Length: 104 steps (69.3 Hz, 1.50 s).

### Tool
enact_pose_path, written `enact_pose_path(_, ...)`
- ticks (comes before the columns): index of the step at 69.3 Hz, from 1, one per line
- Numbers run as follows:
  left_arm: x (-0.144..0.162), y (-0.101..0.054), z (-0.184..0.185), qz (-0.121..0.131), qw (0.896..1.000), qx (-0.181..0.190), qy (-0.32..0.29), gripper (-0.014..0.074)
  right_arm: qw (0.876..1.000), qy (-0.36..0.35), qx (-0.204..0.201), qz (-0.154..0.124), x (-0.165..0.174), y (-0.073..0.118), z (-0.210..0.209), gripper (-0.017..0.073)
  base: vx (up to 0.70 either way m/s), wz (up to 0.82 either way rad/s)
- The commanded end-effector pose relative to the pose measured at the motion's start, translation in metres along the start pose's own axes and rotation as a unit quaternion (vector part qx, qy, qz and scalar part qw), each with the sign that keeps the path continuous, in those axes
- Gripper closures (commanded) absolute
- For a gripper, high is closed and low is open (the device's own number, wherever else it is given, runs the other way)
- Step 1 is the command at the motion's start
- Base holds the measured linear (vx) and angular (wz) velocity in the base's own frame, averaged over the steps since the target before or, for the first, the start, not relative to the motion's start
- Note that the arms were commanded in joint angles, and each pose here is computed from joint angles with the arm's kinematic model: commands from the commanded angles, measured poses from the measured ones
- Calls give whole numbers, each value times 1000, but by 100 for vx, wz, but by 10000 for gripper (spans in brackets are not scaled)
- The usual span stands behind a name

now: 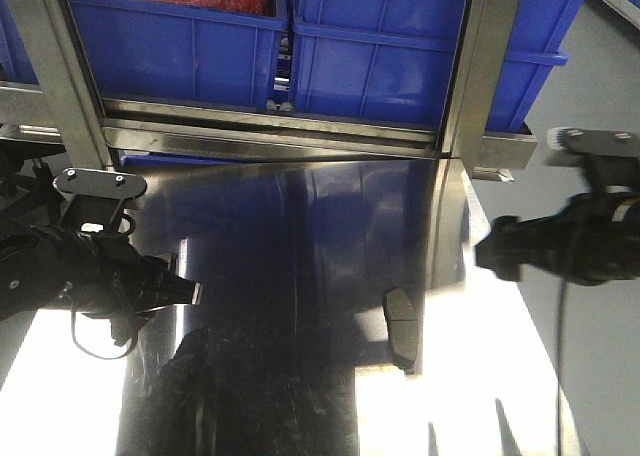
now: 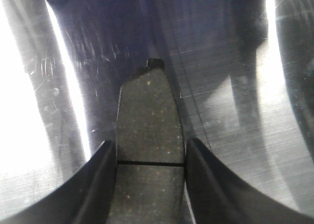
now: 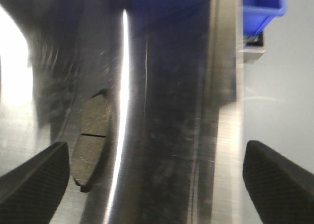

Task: Move and align brake pads A on conveyor
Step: 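Reach the right gripper down onto the other brake pad and close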

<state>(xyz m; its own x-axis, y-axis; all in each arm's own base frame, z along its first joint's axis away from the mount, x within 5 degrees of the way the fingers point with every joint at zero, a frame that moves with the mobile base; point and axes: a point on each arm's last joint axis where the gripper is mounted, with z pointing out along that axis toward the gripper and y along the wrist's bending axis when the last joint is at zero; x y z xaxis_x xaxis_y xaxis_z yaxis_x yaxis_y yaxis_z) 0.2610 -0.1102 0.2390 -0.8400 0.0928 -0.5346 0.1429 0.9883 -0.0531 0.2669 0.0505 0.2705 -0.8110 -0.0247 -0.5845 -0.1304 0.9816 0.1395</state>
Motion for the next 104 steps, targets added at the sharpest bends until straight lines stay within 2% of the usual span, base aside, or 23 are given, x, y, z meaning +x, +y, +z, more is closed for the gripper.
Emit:
enact_pose_path(1,-13,-4,-16,2,998,20,-54,574,1000,-25,-1,-1,-18,18,8,-113,0,0)
enact_pose_path(5,-13,-4,-16,2,998,20,-54,574,1000,-9,10,-4,-20,28,19,-112,0,0)
enact_pose_path(6,-13,-4,-16,2,998,20,-54,574,1000,-6,13,3,-21,30,21,-111,0,0)
enact_pose_path(15,-13,-4,-16,2,998,20,-54,574,999,26,38,-7,-22,53,40,-106,0,0)
enact_pose_path(26,-13,-4,-16,2,998,20,-54,574,997,64,28,-18,-21,80,63,-101,0,0)
enact_pose_path(32,-13,-4,-16,2,998,20,-54,574,996,83,25,-15,-20,87,76,-97,0,0)
enact_pose_path(65,-13,-4,-16,2,998,20,-54,574,990,137,36,-5,-9,88,112,-81,0,0)
enact_pose_path(79,-13,-4,-16,2,998,20,-54,574,987,152,42,-6,-3,87,124,-38,0,0)
enact_pose_path(104,-13,-4,-16,2,998,20,-54,574,987,153,42,-6,-3,87,126,-3,0,0)
